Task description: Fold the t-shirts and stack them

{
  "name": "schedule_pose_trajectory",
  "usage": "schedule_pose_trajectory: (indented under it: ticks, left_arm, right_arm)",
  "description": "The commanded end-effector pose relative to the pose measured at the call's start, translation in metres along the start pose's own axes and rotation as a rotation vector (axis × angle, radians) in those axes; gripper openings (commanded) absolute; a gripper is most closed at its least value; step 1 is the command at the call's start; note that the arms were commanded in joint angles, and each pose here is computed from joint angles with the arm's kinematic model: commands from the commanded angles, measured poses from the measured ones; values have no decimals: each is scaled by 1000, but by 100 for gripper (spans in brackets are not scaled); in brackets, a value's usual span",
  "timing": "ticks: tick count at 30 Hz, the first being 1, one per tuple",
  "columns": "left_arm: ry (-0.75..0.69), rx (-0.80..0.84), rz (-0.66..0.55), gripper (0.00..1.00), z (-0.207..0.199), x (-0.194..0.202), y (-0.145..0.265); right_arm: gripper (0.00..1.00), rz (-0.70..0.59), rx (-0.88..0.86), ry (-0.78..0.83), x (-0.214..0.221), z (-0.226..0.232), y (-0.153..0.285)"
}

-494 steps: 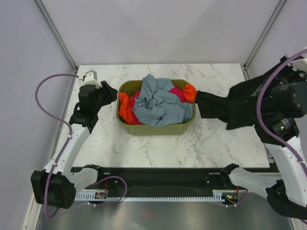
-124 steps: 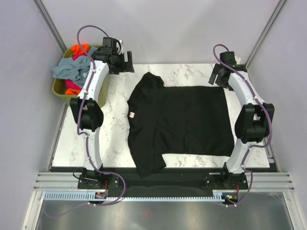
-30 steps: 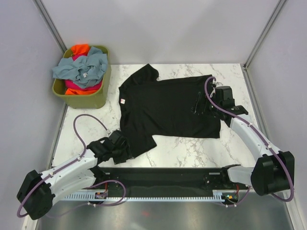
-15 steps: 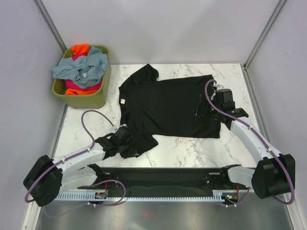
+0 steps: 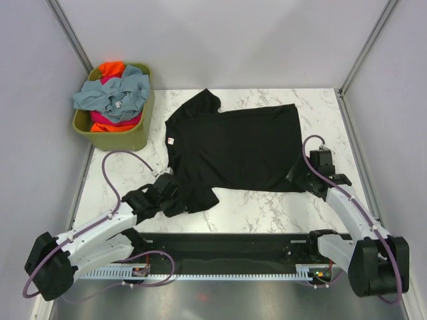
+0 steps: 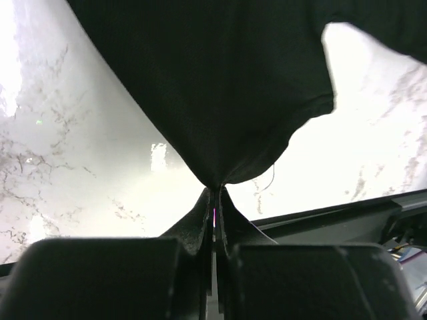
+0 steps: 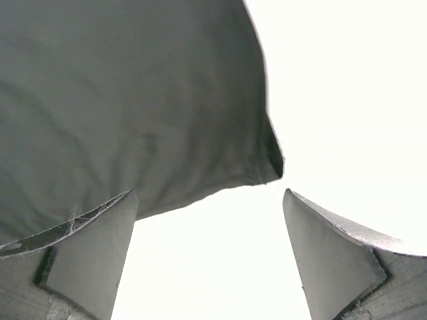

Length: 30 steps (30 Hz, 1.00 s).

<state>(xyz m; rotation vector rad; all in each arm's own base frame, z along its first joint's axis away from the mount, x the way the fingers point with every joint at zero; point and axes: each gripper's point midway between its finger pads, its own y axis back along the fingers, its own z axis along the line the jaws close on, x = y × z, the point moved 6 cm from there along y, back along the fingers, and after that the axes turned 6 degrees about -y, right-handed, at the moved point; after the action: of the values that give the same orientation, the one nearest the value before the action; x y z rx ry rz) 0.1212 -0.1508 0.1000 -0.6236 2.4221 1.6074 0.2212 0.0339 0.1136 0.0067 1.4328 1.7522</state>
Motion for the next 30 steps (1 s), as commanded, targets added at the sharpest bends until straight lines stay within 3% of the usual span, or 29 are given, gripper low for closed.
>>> schedule_pose_trajectory:
  ticks: [1,7,10,14,24,30]
  left_arm:
    - [-51,-10,-66,2,-4,-15,14]
    - [-93,-14,-58,2,-4,-17,9]
    - [-112,5,-50,2,-6,-17,8]
    - [-136,15,-33,2,-5,-16,5]
    - [-117,37,-21,2,-4,-12,-1]
    - [-118,36,-20,2,-5,-12,-1]
  right_arm:
    - [98,-72,27,-120,0,-8,6]
    - [97,-49,169,-194,22,-35,-6]
    - [87,-71,156,-213,23,-37,-11]
    - [61,-83,159,-206,15,-33,-14]
    - [57,-113,204,-177,-1,-30,-26]
    - [34,-94,204,-180,-1,-33,-31]
